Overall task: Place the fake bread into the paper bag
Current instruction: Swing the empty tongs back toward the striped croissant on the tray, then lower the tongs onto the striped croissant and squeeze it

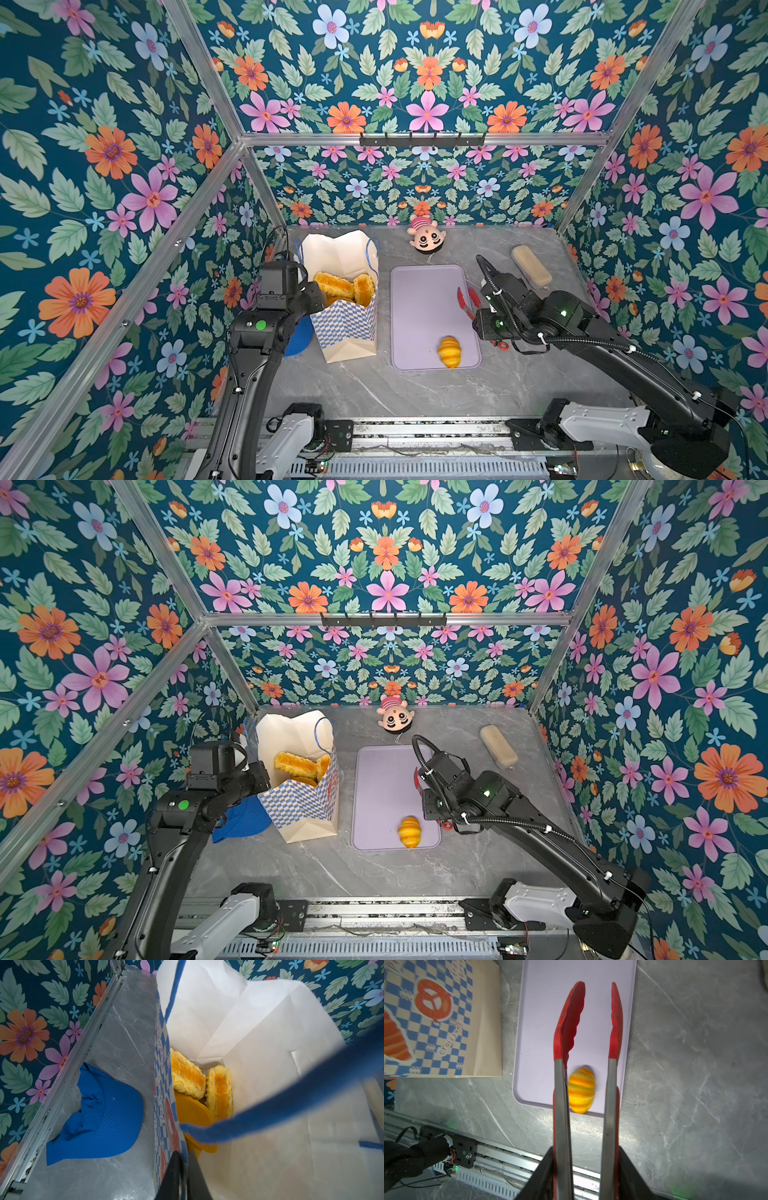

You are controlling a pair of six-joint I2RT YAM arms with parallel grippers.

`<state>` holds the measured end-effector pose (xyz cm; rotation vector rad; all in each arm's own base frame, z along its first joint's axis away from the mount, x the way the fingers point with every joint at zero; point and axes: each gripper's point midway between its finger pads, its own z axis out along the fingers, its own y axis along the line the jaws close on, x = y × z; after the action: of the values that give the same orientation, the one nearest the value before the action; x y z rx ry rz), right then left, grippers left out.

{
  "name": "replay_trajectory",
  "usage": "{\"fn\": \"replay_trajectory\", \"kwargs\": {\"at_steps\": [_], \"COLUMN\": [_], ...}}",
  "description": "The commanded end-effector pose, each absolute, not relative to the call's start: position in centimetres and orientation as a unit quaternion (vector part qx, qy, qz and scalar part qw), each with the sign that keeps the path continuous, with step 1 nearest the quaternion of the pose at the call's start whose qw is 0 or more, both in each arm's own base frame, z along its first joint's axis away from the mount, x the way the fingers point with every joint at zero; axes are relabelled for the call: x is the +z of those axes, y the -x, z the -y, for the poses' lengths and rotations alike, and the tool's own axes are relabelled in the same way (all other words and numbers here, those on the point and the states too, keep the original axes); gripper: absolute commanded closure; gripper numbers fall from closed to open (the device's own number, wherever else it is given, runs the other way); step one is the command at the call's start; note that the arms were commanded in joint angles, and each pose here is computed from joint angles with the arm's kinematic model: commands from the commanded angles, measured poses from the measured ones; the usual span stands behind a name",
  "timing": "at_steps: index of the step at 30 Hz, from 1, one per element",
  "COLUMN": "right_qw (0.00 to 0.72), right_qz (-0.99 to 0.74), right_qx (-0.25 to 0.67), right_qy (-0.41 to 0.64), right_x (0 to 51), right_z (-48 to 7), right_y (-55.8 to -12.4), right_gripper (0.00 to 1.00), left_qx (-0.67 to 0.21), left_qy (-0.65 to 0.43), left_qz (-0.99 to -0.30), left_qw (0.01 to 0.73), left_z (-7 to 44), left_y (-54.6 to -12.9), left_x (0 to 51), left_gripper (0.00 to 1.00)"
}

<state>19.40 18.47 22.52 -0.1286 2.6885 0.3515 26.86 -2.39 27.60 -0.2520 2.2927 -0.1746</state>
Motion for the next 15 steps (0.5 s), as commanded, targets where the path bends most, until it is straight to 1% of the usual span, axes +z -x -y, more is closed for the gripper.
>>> {"fn": "replay_trajectory", "kwargs": {"at_steps": [1, 15], "right_qw": [0.192, 0.15], "right_qz": [-0.973, -0.982], "right_qx": [0.13, 0.115], "right_qy": [0.016, 0.022], "right_x": [21.5, 18.9], "right_z": [-18.2, -18.6], "right_y": [-18.3, -15.4], "right_gripper": [0.57, 0.57], "left_qx": [-0.077, -0.08], "left_qy": [0.102, 0.098], "left_qz": [-0.9, -0.903], "left_qw": [0.416, 0.411], "left_z": [2.5, 2.7], "left_y": [-27.1, -27.1], "left_x": [28.4, 28.0], "left_gripper": [0.88, 0.88]}}
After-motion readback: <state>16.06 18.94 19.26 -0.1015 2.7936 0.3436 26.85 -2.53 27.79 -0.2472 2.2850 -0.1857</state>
